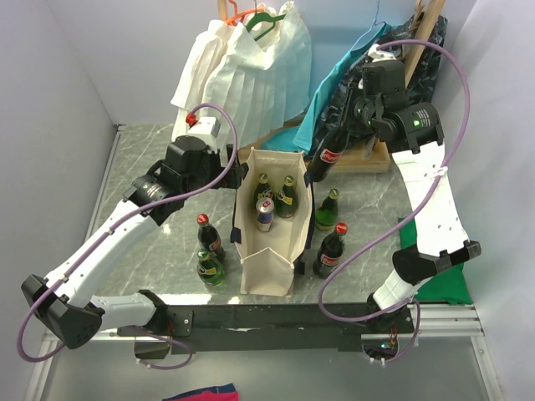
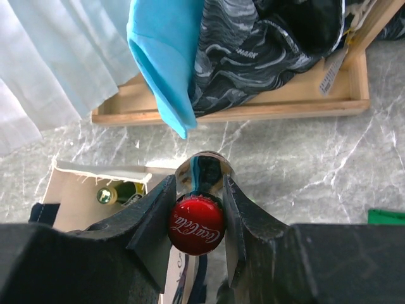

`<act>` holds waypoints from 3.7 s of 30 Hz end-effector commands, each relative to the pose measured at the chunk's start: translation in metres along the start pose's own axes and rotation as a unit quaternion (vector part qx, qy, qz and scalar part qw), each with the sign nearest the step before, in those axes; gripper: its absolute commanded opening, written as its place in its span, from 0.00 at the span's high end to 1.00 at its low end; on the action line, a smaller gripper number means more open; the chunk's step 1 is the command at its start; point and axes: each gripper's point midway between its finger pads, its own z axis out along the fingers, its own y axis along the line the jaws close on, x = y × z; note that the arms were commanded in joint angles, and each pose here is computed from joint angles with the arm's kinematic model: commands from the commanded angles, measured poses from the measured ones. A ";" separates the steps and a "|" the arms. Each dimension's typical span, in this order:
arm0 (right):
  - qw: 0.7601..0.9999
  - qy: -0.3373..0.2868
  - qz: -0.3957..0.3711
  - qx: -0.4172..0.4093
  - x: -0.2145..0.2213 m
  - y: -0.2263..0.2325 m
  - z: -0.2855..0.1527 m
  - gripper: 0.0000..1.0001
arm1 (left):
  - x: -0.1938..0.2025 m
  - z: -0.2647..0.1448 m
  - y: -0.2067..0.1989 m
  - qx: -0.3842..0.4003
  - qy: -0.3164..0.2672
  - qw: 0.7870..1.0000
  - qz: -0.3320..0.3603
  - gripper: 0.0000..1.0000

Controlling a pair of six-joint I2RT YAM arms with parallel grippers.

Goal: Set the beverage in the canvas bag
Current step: Place the drink in the canvas bag.

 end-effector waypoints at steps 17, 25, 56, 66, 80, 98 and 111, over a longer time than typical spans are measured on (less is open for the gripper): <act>0.950 -0.274 0.084 -0.121 -0.132 0.021 -0.127 1.00 | -0.013 -0.001 -0.008 0.020 -0.021 1.000 -0.001 0.04; 0.935 -0.306 0.094 -0.149 -0.145 0.023 -0.156 1.00 | -0.013 -0.003 -0.008 0.021 -0.022 1.000 -0.001 0.04; 0.889 -0.377 0.120 -0.232 -0.170 0.033 -0.226 1.00 | -0.005 0.002 -0.006 0.018 -0.014 1.000 -0.002 0.04; 0.887 -0.351 0.110 -0.277 -0.164 0.052 -0.221 1.00 | -0.004 0.003 -0.005 0.017 -0.012 1.000 -0.001 0.04; 0.920 -0.277 0.073 -0.269 -0.123 0.076 -0.179 1.00 | 0.000 0.006 -0.003 0.010 -0.008 1.000 0.001 0.04; 0.960 -0.229 0.019 -0.161 -0.066 0.079 -0.135 1.00 | 0.005 0.008 -0.001 0.007 -0.005 1.000 0.000 0.04; 0.962 -0.233 0.007 -0.145 -0.055 0.088 -0.120 1.00 | -0.021 0.002 -0.012 0.033 -0.046 0.998 0.014 0.04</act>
